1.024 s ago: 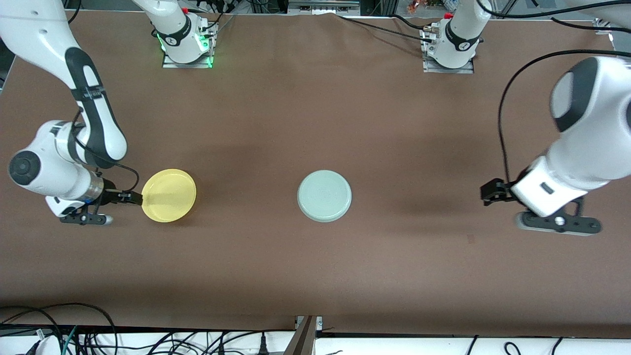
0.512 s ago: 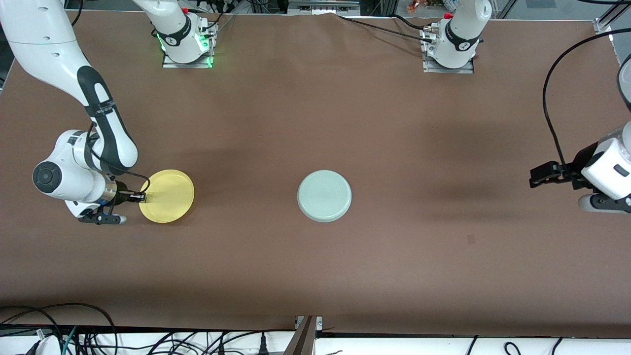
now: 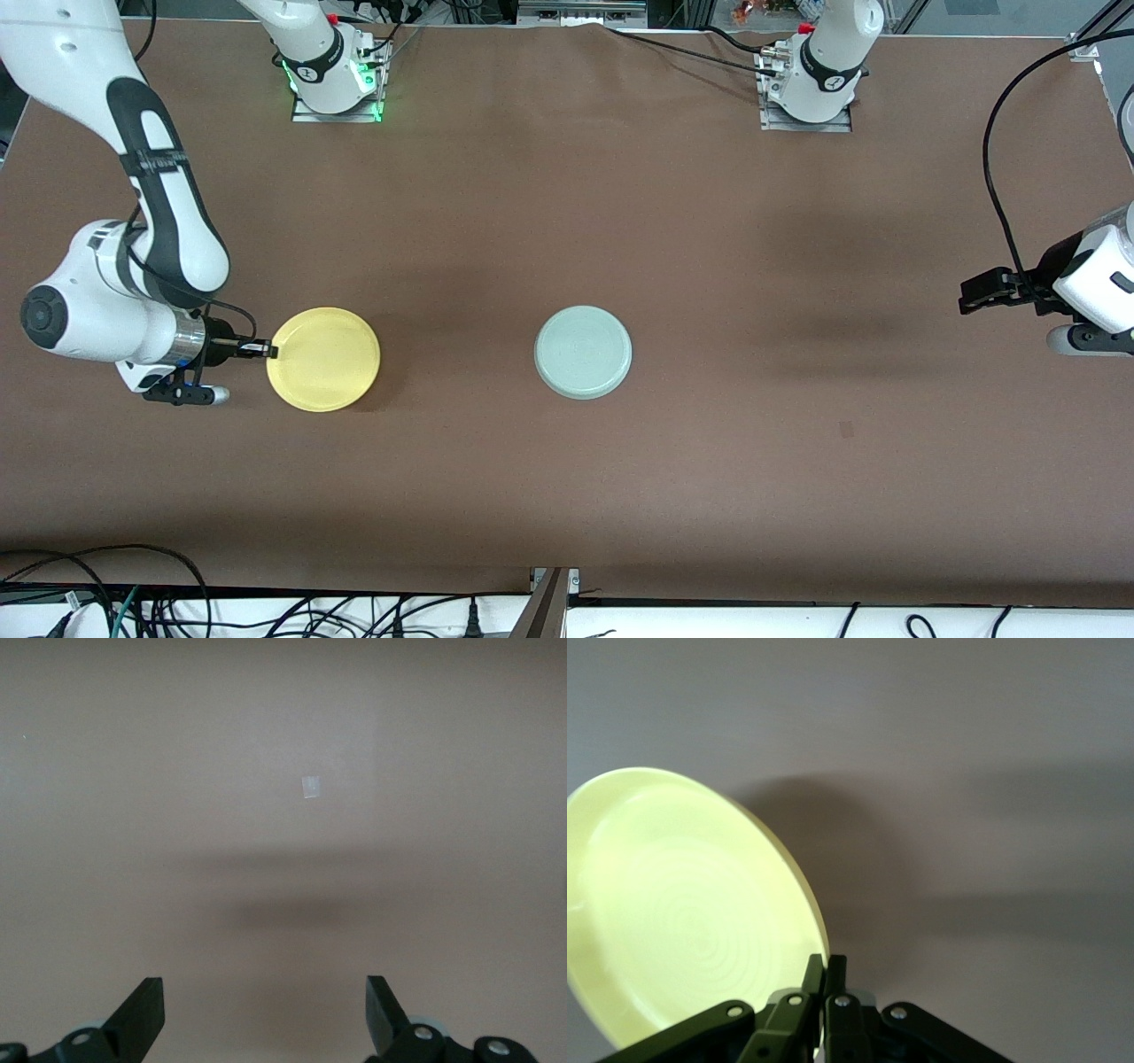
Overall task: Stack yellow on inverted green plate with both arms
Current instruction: 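Carry the yellow plate onto the inverted green plate with the right gripper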
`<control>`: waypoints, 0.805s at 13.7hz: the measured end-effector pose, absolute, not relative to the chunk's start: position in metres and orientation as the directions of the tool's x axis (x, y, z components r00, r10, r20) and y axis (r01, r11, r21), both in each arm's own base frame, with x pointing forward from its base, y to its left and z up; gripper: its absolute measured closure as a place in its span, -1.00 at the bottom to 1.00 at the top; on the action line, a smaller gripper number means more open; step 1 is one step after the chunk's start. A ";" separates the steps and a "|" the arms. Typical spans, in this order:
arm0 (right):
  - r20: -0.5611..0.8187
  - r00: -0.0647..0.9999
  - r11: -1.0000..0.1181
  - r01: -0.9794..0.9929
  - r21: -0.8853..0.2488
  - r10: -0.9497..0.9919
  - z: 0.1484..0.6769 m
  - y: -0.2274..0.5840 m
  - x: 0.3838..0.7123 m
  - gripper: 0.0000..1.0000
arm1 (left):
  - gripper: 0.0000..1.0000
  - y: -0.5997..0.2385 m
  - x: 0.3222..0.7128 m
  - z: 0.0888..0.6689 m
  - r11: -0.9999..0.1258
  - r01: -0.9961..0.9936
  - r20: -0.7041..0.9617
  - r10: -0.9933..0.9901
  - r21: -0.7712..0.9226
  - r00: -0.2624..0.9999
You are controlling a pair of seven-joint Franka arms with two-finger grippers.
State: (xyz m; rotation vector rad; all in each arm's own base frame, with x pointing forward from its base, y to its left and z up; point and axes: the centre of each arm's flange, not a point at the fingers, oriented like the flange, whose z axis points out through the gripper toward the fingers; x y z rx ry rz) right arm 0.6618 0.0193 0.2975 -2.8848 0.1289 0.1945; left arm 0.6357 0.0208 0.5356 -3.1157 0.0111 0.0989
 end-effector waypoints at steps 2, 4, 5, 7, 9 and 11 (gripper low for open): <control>-0.149 0.987 -0.956 -0.094 -0.276 -0.054 0.323 0.080 0.665 0.95 | -1.00 0.021 0.636 0.532 -1.000 -0.006 -0.069 -0.005 -0.020 0.998; -0.192 0.981 -0.956 -0.090 -0.279 -0.036 0.314 0.154 0.652 0.95 | -1.00 0.024 0.636 0.530 -1.000 -0.001 -0.071 0.000 -0.017 0.998; -0.213 0.977 -0.958 -0.087 -0.271 -0.029 0.301 0.197 0.643 0.95 | -1.00 0.026 0.637 0.529 -1.000 0.002 -0.071 0.003 -0.016 0.997; -0.226 0.974 -0.963 -0.068 -0.260 -0.008 0.278 0.273 0.624 0.95 | -1.00 0.027 0.637 0.529 -1.000 0.004 -0.069 0.005 -0.016 0.998; -0.192 0.981 -0.962 -0.066 -0.266 -0.015 0.256 0.325 0.611 0.95 | -1.00 0.026 0.638 0.530 -1.000 0.003 -0.063 0.004 -0.015 0.998; -0.139 0.989 -0.955 -0.079 -0.285 -0.040 0.242 0.354 0.606 0.95 | -1.00 0.024 0.638 0.531 -1.000 -0.001 -0.062 -0.001 -0.014 0.998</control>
